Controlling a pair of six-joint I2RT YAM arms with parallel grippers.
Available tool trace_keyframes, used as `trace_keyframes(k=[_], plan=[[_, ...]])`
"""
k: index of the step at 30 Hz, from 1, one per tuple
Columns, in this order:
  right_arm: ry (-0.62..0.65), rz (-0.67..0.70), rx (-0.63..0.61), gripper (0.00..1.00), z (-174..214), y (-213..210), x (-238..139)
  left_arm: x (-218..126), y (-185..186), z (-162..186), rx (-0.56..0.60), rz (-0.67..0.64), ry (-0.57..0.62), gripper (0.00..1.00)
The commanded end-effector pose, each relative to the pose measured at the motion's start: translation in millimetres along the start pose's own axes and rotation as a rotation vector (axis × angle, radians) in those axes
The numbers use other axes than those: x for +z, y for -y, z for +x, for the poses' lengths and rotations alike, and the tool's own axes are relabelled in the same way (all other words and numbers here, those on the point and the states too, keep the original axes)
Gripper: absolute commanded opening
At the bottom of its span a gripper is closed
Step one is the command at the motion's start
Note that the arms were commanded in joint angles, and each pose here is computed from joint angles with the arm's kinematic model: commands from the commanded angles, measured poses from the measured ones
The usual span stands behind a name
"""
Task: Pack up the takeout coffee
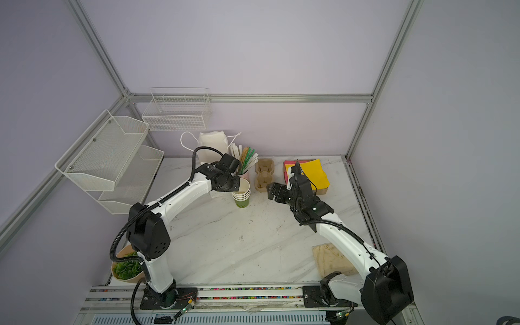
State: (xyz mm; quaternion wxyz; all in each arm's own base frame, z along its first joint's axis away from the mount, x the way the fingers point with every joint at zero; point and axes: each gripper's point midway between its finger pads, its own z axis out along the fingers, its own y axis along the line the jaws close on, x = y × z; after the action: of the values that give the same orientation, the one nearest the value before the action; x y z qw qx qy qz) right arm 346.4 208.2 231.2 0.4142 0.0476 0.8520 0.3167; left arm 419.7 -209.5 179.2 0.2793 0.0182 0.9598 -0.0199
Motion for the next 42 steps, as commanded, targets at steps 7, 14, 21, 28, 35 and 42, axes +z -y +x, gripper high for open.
trace_keyframes(k=[7, 14, 21, 28, 35, 42], plan=[[-0.058, -0.127, 0.077, 0.93, 24.3, -28.4, 34.7, -43.2, 18.7, -47.0, -0.089, 0.105, 0.128, 0.0], [-0.099, -0.149, 0.089, 0.93, 46.4, -36.9, 57.9, -42.2, 24.0, -44.9, -0.114, 0.136, 0.109, 0.0], [-0.1, -0.196, 0.129, 0.93, 55.7, -37.0, 70.5, -42.8, 24.6, -44.0, -0.12, 0.141, 0.106, 0.0], [-0.102, -0.208, 0.142, 0.94, 62.7, -33.4, 80.5, -41.4, 23.0, -41.6, -0.129, 0.138, 0.099, 0.0], [-0.096, -0.192, 0.145, 0.94, 67.1, -26.6, 89.4, -41.7, 25.5, -41.7, -0.14, 0.155, 0.093, 0.0], [-0.09, -0.183, 0.144, 0.94, 70.8, -21.1, 96.9, -42.3, 24.6, -41.5, -0.144, 0.156, 0.092, 0.0]])
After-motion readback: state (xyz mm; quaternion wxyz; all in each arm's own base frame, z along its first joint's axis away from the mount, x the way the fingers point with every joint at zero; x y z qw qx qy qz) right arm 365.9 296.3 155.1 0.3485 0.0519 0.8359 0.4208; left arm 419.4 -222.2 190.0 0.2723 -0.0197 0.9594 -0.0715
